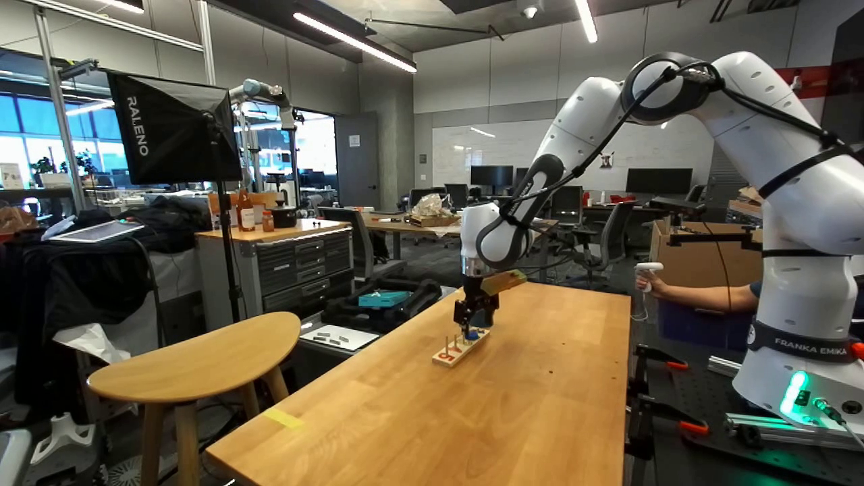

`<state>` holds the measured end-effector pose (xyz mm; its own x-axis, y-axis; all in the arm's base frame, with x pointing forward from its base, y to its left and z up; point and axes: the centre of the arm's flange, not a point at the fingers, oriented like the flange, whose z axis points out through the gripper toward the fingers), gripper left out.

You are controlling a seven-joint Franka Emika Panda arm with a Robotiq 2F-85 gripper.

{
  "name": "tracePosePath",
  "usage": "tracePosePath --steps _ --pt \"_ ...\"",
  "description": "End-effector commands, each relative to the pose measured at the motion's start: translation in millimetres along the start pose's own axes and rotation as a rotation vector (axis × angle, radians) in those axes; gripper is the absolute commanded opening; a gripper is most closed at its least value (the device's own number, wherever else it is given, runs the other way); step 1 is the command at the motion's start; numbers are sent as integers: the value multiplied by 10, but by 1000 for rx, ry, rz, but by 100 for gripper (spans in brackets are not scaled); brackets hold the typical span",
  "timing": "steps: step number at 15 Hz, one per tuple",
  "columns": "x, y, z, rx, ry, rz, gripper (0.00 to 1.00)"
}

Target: Put the blue disk on the table

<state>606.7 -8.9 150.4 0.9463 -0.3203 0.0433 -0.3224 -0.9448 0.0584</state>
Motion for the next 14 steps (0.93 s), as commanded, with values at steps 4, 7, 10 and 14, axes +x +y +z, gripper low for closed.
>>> tracePosePath --steps 4,7,10,14 --pt "138 -156 96 -11 32 12 100" --pt "141 -148 157 -10 28 19 100" --pt "160 -128 209 -12 27 25 100" --pt "180 -116 172 -6 26 31 70"
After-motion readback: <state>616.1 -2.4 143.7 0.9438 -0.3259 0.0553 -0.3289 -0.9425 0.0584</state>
